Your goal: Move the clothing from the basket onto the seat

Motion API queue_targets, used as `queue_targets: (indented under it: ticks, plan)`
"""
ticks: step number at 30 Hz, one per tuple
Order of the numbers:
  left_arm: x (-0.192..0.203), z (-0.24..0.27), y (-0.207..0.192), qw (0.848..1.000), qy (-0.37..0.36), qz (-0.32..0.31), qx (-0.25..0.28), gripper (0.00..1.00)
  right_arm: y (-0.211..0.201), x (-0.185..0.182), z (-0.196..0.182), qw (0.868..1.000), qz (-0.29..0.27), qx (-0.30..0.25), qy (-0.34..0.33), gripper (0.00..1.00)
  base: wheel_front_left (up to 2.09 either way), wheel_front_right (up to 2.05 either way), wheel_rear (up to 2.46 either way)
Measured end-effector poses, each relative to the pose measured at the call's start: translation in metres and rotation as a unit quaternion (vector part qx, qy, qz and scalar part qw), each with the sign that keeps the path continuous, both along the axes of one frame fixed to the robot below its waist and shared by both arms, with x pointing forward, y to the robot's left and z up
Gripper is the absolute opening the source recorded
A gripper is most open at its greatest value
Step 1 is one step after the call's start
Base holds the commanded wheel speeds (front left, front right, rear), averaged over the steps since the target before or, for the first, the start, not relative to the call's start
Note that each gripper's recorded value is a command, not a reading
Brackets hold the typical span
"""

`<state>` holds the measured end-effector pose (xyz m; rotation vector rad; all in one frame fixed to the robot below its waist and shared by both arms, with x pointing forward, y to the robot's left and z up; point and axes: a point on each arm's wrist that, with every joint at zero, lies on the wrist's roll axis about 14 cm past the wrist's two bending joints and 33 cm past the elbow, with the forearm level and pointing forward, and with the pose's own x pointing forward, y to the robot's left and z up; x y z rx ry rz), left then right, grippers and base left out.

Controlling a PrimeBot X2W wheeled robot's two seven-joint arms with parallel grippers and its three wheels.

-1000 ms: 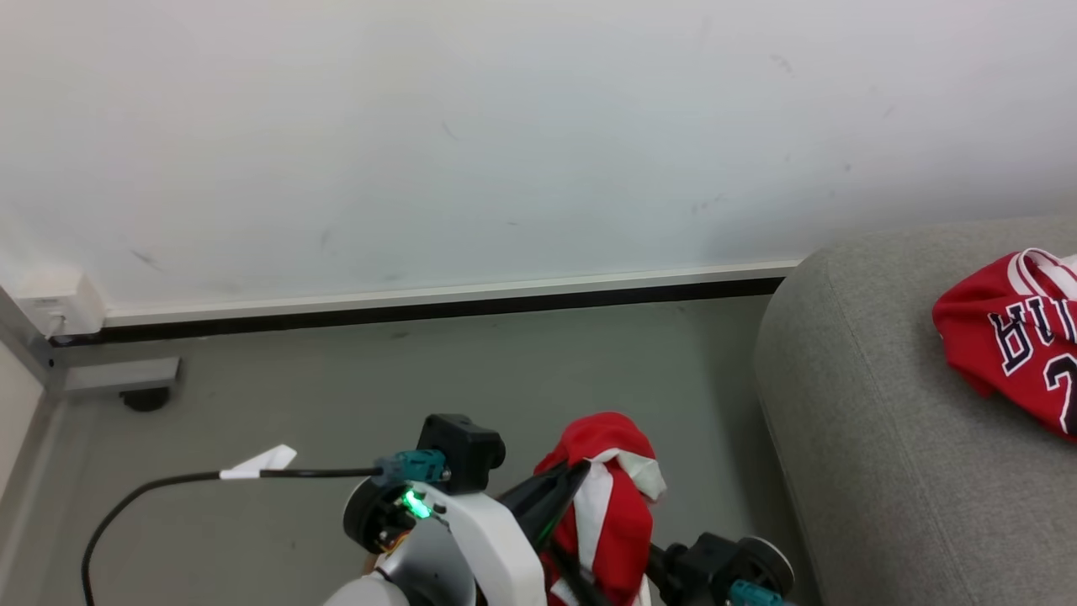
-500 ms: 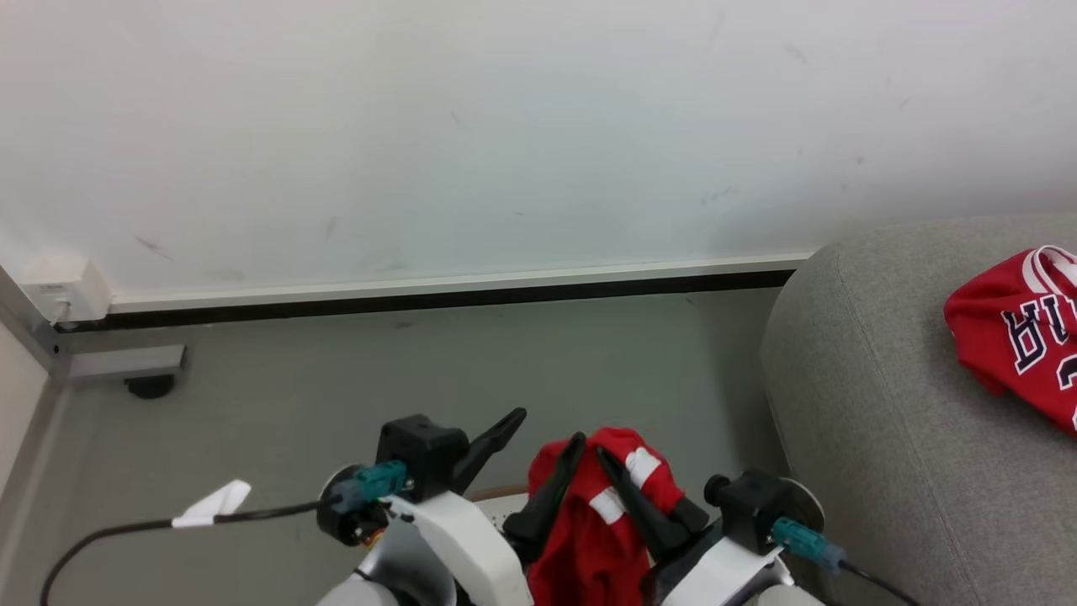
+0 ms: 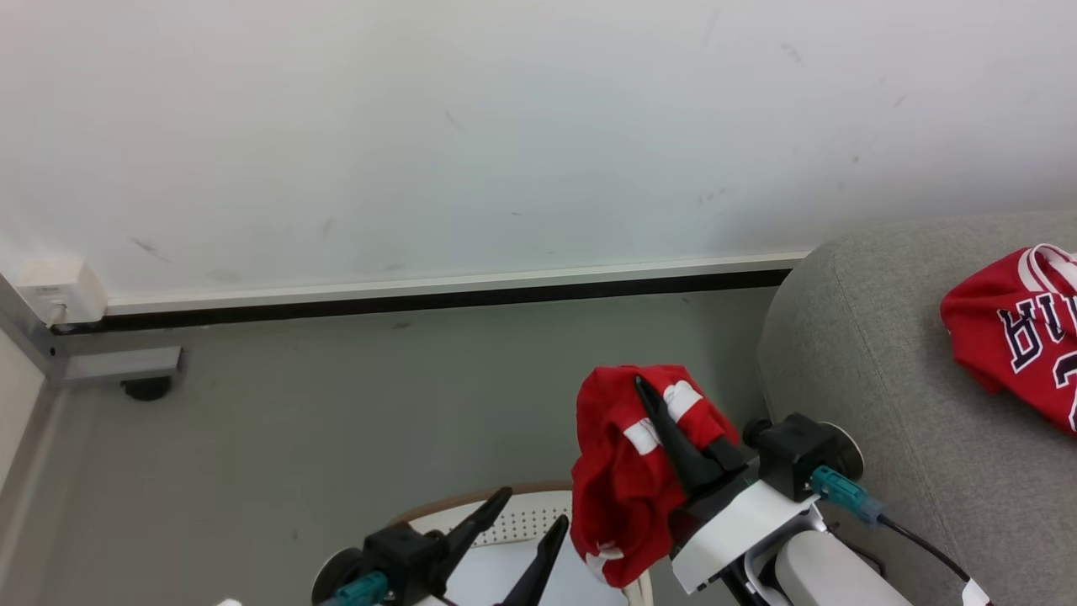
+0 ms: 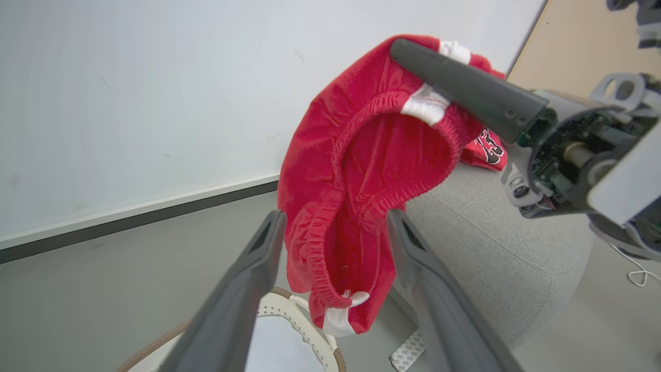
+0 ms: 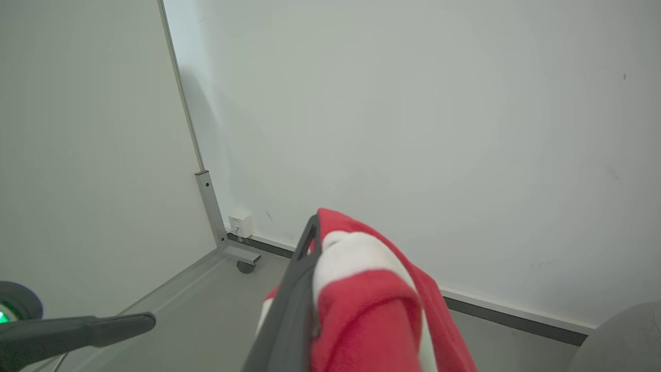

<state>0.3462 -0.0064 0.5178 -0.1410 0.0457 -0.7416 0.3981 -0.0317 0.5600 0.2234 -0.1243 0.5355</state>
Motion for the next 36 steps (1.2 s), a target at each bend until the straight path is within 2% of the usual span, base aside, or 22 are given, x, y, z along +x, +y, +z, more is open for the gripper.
queue_targets:
  ticks: [11, 20, 29, 36]
  plan:
    - [-0.002, -0.005, -0.013, 1.000, 0.000, -0.016, -0.012, 1.00, -0.024, 0.007, 0.010, 0.999, -0.034, -0.004, -0.017, 0.00, 0.00, 0.00, 0.00]
    - [-0.007, -0.006, -0.050, 0.997, 0.003, -0.075, -0.023, 1.00, -0.073, 0.001, 0.010, 0.995, -0.098, -0.011, -0.022, 0.00, 0.00, 0.00, 0.00]
    - [-0.021, -0.003, -0.100, 0.986, -0.003, -0.161, -0.033, 1.00, -0.141, -0.025, 0.003, 0.982, -0.186, -0.015, -0.018, 0.00, 0.00, 0.00, 0.00]
    - [-0.018, -0.006, -0.120, 0.978, -0.003, -0.202, -0.043, 1.00, -0.179, -0.022, 0.005, 0.971, -0.239, -0.018, -0.016, 0.00, 0.00, 0.00, 0.00]
